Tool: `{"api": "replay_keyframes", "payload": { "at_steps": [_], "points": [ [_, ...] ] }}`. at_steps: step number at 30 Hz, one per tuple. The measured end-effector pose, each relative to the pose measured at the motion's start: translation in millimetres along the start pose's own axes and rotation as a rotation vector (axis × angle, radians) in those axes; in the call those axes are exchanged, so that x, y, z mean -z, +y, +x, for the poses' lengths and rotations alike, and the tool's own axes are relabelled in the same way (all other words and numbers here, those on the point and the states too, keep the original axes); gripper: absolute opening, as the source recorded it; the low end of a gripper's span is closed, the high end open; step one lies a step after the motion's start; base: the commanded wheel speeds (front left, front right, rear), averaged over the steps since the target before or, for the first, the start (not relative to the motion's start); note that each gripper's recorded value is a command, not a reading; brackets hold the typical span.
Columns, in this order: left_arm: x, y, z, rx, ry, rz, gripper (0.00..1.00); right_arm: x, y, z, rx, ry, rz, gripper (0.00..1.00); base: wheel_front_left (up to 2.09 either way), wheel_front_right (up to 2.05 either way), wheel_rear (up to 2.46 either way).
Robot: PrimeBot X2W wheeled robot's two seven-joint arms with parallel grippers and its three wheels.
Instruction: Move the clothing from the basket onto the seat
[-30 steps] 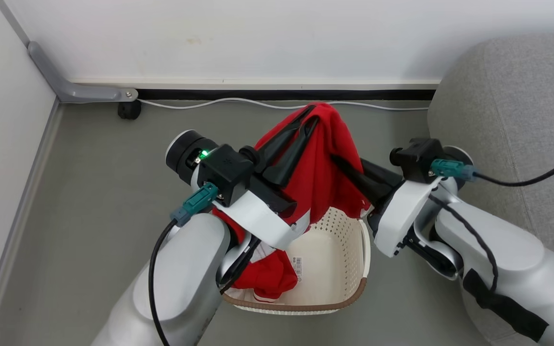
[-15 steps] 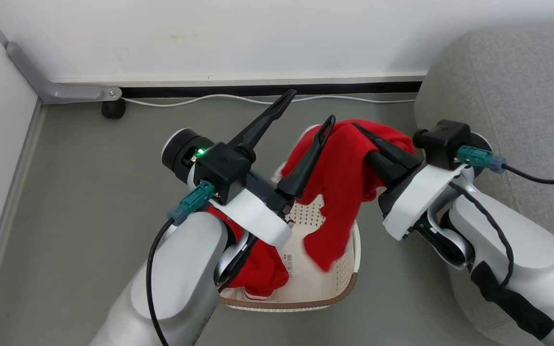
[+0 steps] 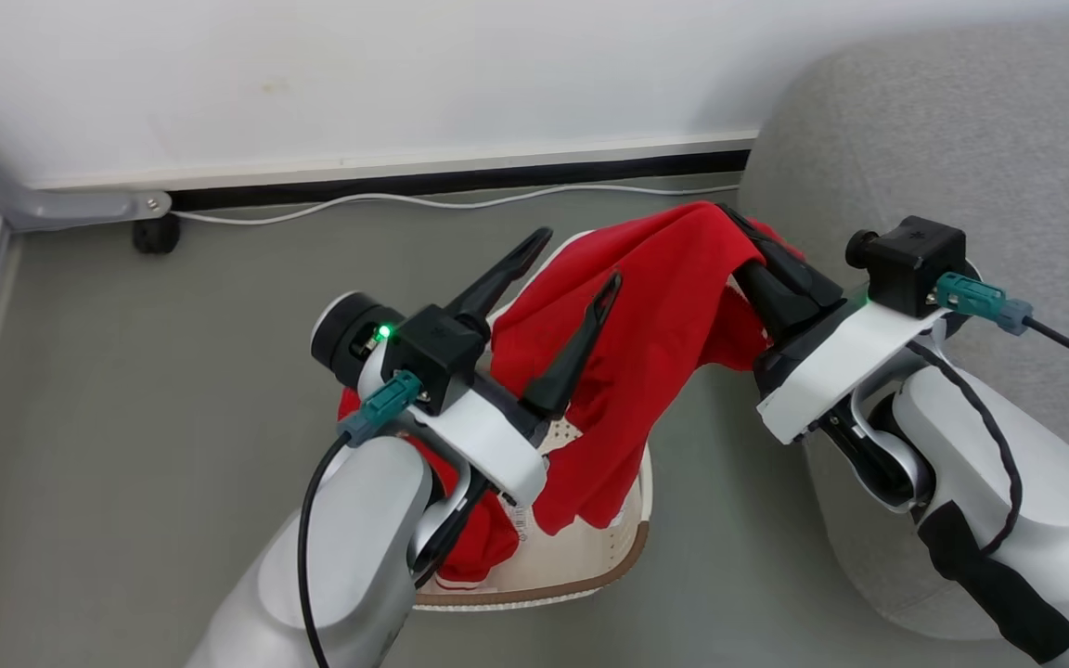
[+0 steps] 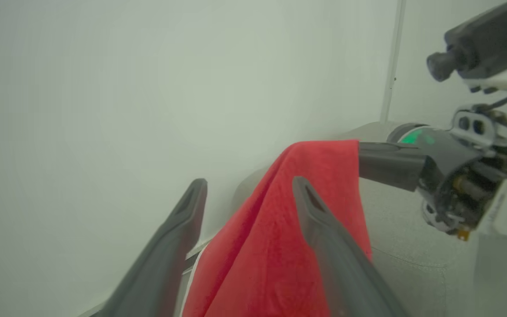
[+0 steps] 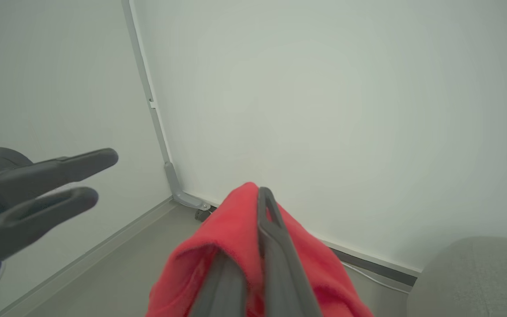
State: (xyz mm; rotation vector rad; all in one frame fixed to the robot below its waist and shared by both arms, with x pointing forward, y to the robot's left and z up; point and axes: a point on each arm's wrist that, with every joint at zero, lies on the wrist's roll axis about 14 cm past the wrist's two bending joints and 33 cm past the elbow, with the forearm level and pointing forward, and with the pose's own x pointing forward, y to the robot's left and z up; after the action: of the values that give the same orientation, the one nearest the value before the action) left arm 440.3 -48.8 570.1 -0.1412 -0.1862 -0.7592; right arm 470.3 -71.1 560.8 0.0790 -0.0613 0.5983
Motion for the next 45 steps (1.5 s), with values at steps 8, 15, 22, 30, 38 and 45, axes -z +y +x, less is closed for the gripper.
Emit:
{"api": "replay_keyframes", "payload": {
  "at_steps": [8,15,22,30,38,45],
  "points": [
    [23,-27,6,0.075,0.056,-0.028,1.00,-19,-33,-30,0.133,-0.056,-0.001,0.00,0.00,0.00,0.00],
    [35,-61,12,0.165,0.086,-0.063,1.00,-31,-62,-70,0.262,-0.088,-0.005,0.00,0.00,0.00,0.00],
    [44,-97,16,0.253,0.107,-0.103,1.00,-48,-85,-114,0.387,-0.135,-0.016,0.00,0.00,0.00,0.00],
    [43,-138,22,0.358,0.105,-0.130,1.00,-62,-101,-169,0.522,-0.180,-0.029,0.00,0.00,0.00,0.00],
    [45,-171,20,0.437,0.115,-0.152,1.00,-72,-115,-230,0.665,-0.219,-0.054,0.00,0.00,0.00,0.00],
    [50,-176,18,0.454,0.124,-0.168,1.00,-75,-123,-248,0.720,-0.235,-0.074,0.00,0.00,0.00,0.00]
  ]
}}
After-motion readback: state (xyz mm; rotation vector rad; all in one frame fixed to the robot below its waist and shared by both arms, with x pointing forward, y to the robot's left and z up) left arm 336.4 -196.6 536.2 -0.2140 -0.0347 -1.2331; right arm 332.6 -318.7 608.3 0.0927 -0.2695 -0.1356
